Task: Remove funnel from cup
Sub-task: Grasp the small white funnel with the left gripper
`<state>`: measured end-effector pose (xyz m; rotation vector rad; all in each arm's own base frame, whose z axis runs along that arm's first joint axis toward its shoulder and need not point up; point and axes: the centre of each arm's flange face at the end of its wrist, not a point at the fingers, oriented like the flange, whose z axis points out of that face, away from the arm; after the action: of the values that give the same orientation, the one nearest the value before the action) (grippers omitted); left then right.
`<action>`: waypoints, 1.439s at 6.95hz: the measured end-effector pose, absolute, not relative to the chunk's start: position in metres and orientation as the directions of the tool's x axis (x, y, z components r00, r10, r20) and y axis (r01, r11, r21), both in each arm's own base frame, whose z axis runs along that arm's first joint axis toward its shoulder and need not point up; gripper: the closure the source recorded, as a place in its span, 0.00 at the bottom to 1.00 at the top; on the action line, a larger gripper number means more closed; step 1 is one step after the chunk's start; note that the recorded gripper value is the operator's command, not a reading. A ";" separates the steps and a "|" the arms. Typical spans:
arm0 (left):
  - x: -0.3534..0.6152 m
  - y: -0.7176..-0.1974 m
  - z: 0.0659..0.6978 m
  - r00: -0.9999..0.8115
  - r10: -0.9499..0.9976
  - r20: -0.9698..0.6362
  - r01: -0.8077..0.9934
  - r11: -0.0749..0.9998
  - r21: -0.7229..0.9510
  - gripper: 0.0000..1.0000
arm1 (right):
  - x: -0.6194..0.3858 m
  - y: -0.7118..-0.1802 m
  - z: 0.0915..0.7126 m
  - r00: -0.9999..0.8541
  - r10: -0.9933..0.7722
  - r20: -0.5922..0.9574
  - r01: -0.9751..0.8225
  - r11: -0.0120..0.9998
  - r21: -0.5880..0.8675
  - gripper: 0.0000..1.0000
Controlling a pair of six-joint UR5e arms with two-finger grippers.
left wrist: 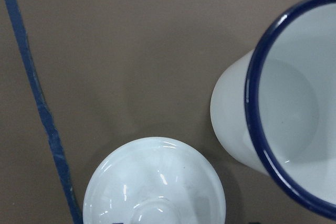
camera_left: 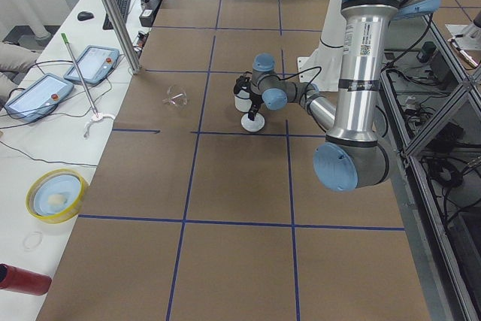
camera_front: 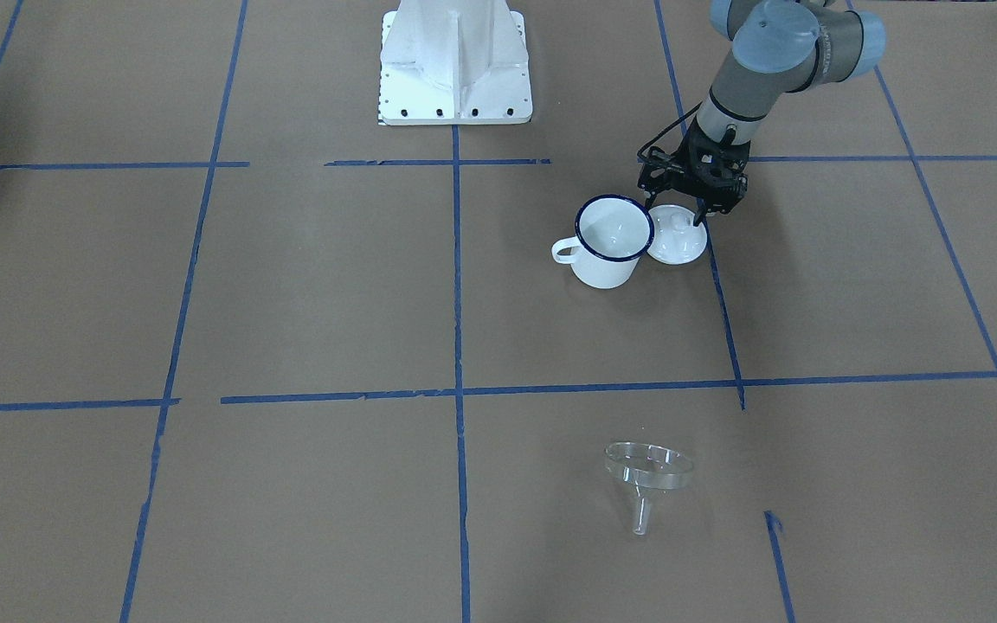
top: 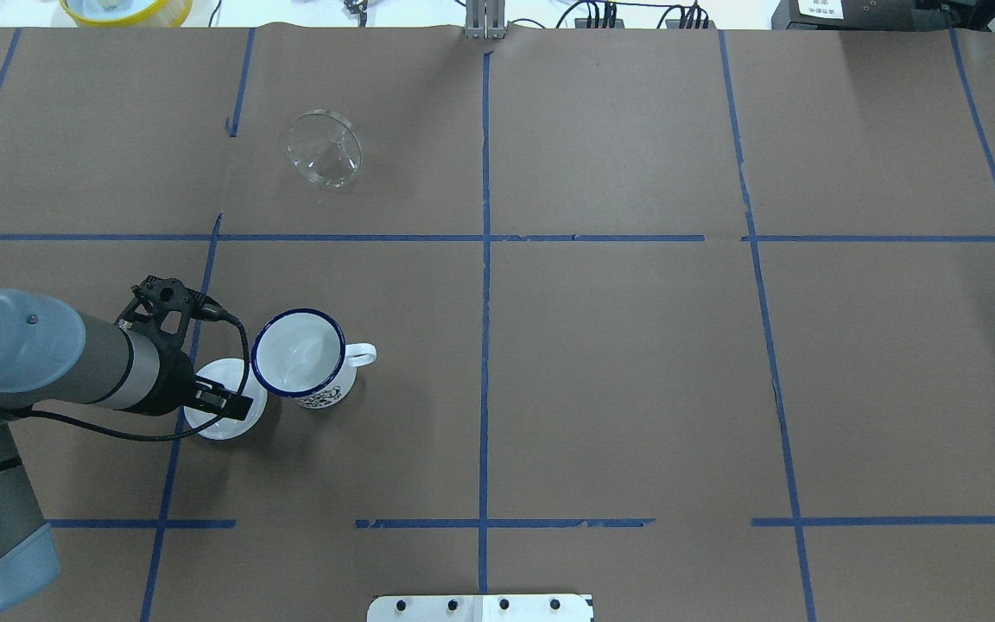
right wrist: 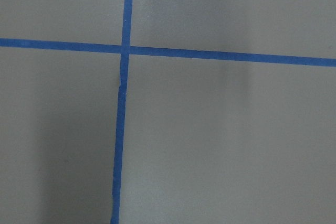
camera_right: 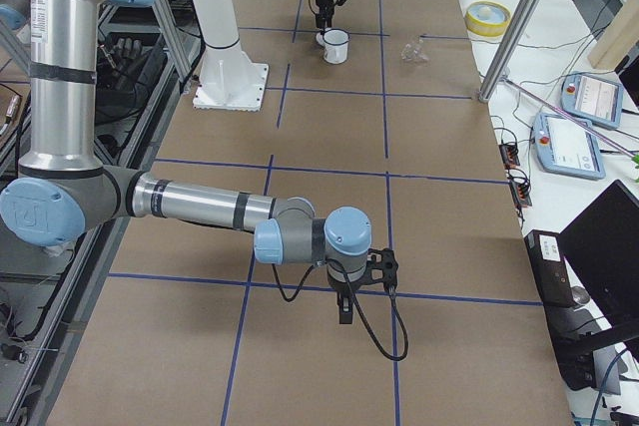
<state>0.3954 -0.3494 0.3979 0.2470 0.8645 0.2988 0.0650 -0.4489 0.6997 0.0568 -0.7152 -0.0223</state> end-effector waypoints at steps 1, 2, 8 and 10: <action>0.396 -0.350 0.402 0.616 0.358 -0.701 -0.162 0.929 0.332 0.24 | 0.065 -0.449 0.700 0.755 -0.040 0.655 0.001 0.998 0.060 0.00; 0.397 -0.351 0.405 0.621 0.357 -0.698 -0.166 0.930 0.329 0.27 | 0.065 -0.449 0.700 0.755 -0.040 0.655 0.001 0.998 0.060 0.00; 0.397 -0.355 0.409 0.628 0.353 -0.694 -0.164 0.931 0.325 1.00 | 0.065 -0.449 0.700 0.755 -0.040 0.655 0.001 0.998 0.060 0.00; 0.389 -0.360 0.405 0.629 0.346 -0.696 -0.149 0.932 0.329 1.00 | 0.065 -0.449 0.700 0.755 -0.040 0.655 0.001 0.998 0.060 0.00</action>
<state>0.3890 -0.3597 0.4046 0.2511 0.8457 0.2870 0.0650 -0.4489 0.6997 0.0569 -0.7152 -0.0223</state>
